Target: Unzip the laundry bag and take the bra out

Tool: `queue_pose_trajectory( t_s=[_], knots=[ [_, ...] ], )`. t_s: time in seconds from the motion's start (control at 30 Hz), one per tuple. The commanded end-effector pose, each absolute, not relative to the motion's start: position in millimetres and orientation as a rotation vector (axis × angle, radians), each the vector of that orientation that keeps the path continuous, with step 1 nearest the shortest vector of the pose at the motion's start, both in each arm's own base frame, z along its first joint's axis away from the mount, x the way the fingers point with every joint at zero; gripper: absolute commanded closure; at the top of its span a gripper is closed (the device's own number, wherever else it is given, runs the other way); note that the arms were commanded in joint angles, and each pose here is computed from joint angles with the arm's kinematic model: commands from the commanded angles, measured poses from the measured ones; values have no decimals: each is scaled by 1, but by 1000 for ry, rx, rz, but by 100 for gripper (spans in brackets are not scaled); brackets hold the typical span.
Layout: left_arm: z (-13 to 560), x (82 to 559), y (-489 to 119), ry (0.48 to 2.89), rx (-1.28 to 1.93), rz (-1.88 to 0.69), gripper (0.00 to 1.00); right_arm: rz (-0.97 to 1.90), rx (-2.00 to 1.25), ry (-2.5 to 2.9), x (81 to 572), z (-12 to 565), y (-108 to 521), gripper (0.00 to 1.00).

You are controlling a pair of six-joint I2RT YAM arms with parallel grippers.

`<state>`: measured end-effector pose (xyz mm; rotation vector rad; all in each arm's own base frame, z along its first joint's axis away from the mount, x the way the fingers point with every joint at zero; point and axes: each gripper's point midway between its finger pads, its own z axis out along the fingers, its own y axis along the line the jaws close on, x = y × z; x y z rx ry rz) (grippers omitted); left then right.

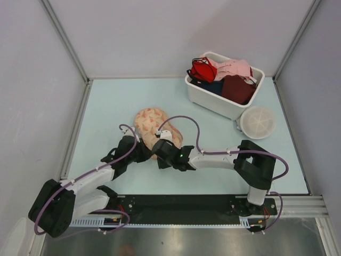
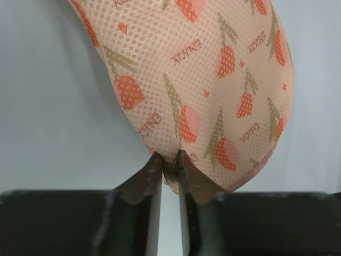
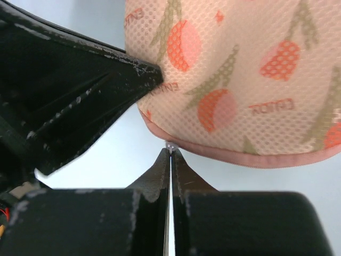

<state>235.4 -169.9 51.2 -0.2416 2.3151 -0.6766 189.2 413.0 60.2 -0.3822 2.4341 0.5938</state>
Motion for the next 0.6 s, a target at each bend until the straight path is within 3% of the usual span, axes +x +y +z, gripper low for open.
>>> queue_pose_trajectory(
  t_s=[0.0,0.07,0.1,0.57],
  knots=[
    [59,243,-180,2298,-227,-712,87,657,-389,2373,194,79,432,100],
    [59,244,-180,2299,-225,-708,99,648,-386,2374,195,78,431,100],
    [60,245,-180,2295,-226,-706,100,646,-390,2374,194,78,431,100],
    [61,254,-168,2289,-233,-598,100,543,-359,2392,199,71,413,100]
  ],
)
